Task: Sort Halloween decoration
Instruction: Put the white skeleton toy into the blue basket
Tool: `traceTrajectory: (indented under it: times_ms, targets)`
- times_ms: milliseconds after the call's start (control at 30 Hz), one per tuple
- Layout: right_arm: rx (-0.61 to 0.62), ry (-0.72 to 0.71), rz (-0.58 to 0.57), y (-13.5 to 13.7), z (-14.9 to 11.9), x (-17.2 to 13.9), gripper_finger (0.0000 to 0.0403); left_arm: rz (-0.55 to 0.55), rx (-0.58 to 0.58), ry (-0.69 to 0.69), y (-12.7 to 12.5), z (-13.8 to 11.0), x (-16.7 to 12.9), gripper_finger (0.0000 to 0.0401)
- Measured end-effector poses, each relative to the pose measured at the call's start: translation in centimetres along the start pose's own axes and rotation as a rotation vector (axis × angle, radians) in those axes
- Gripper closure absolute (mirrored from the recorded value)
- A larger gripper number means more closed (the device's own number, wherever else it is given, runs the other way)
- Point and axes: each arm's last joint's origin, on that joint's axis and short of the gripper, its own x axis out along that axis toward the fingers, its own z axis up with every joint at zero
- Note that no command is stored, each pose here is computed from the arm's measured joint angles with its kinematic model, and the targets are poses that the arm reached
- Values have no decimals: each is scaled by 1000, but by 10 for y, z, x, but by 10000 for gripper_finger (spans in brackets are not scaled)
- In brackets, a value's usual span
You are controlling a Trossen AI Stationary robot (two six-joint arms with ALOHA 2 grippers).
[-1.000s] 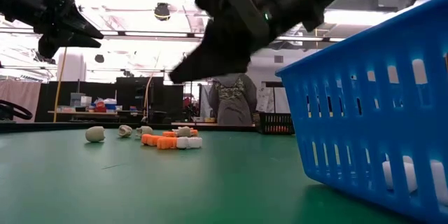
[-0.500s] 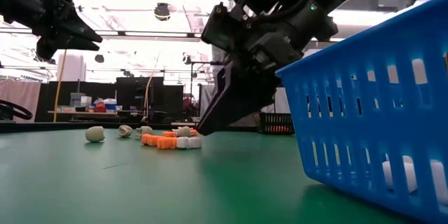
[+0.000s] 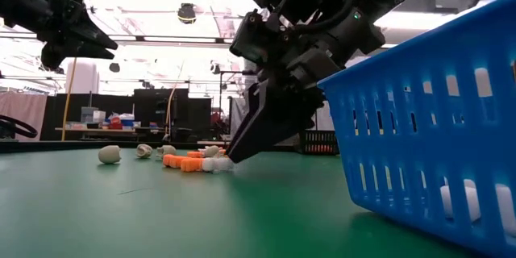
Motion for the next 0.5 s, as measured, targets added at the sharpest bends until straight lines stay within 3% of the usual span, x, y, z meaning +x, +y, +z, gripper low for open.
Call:
traceTrajectory:
  times_ms: [500]
  targets:
    - [-24,-49,-17,-2,3,3,255,5,0,-3,0,0,0,280]
